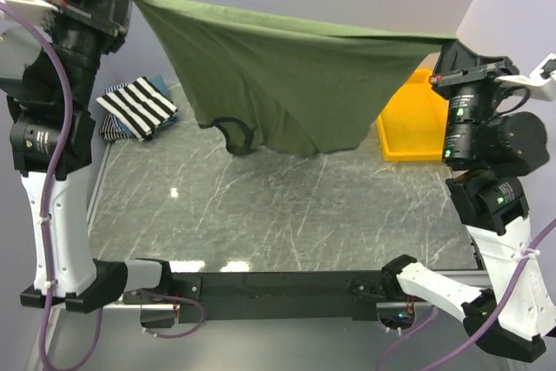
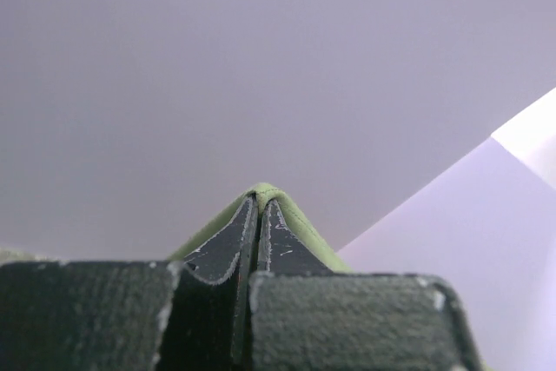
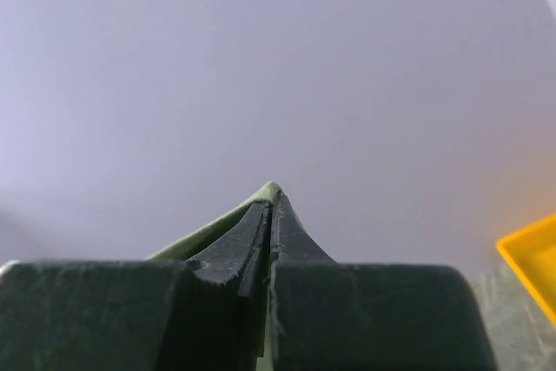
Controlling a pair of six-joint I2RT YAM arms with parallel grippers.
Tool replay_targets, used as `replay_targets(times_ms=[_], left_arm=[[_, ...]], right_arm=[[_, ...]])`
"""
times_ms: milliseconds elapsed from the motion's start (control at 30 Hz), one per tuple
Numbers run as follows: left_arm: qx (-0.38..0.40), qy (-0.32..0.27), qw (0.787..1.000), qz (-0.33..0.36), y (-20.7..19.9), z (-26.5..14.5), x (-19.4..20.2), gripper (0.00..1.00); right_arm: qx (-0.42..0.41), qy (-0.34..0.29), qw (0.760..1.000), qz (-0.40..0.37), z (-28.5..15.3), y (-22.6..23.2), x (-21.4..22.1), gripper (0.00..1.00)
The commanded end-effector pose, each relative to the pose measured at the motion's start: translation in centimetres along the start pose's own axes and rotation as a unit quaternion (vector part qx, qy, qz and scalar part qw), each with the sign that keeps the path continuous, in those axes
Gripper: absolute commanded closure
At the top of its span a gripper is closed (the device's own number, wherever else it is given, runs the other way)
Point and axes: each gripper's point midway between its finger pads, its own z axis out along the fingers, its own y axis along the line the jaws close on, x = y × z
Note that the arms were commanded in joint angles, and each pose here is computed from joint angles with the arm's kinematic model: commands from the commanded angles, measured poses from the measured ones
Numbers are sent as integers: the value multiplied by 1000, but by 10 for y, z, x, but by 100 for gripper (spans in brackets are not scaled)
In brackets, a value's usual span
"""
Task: Fold and stack the tank tops
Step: Flatten the tank top out
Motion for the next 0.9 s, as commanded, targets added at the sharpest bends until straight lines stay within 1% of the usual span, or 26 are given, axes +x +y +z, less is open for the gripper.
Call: replay_targets(times_ms=[0, 33, 67, 100, 133, 167, 200, 233, 267, 300, 333, 367, 400, 433, 467, 500, 533, 567, 600, 633, 667, 700, 733, 800, 867], left_arm=[[6, -82, 997, 4, -15, 9, -48, 99], [-2, -97, 995, 9, -8, 13, -59, 100], [-1, -98, 995, 2, -6, 18, -62, 99], [4, -84, 996, -2, 2, 30, -59, 99], [10, -88, 996, -21, 6, 34, -67, 99], [34, -82, 996, -29, 0, 41, -66, 100], [46, -58, 996, -41, 6, 57, -53, 99], [90, -8, 994, -63, -10, 62, -31, 99], [112, 21, 991, -69, -18, 69, -14, 99], [114, 46, 991, -56, -15, 85, 4, 99], [130, 83, 986, -61, -31, 88, 34, 99], [135, 102, 984, -59, -32, 92, 48, 99], [138, 123, 980, -67, -27, 101, 63, 99], [149, 147, 975, -73, -27, 100, 74, 99], [146, 149, 975, -73, -21, 103, 75, 99], [142, 147, 976, -71, -17, 102, 71, 99], [120, 131, 982, -68, 3, 106, 56, 99], [122, 131, 981, -70, 13, 104, 45, 99], [102, 135, 980, -108, 33, 101, 40, 99], [110, 91, 985, -99, 50, 100, 1, 99], [112, 104, 982, -108, 60, 94, -4, 99], [102, 99, 983, -115, 73, 94, -13, 99], [91, 85, 986, -113, 85, 92, -32, 99], [98, 88, 985, -113, 87, 91, -41, 99], [116, 78, 985, -104, 84, 87, -52, 99]], right_arm=[[-64, -4, 998, 7, 0, 30, -13, 100], [-63, 0, 998, 7, 0, 30, -11, 100], [-61, 1, 998, 4, 0, 28, -9, 100], [-58, -3, 998, -10, 1, 24, -7, 100], [-34, -14, 999, -19, 3, 15, -10, 100], [-5, -20, 999, -30, 5, 5, -12, 100], [18, -33, 998, -53, 11, 0, -21, 100], [47, -52, 995, -70, 17, -11, -31, 100], [72, -73, 992, -74, 18, -15, -51, 100], [90, -70, 989, -90, 33, -20, -45, 100], [99, -70, 988, -96, 41, -23, -47, 100], [110, -79, 985, -103, 45, -27, -66, 100], [117, -64, 986, -97, 63, -30, -51, 100], [117, -60, 987, -92, 69, -31, -51, 100], [121, -65, 987, -87, 71, -33, -62, 100], [103, -50, 990, -77, 79, -26, -52, 100], [90, -48, 993, -67, 79, -20, -52, 100], [66, -37, 996, -55, 81, -13, -43, 100], [22, -21, 999, -34, 74, 8, -36, 100], [12, -15, 999, -30, 71, 16, -29, 100], [9, -11, 999, -33, 69, 23, -22, 100], [4, -4, 998, -55, 67, 31, -12, 100], [0, 6, 999, -51, 62, 40, -2, 100], [-6, 20, 999, -46, 62, 44, 9, 100], [1, 14, 999, -46, 63, 40, 9, 100]])
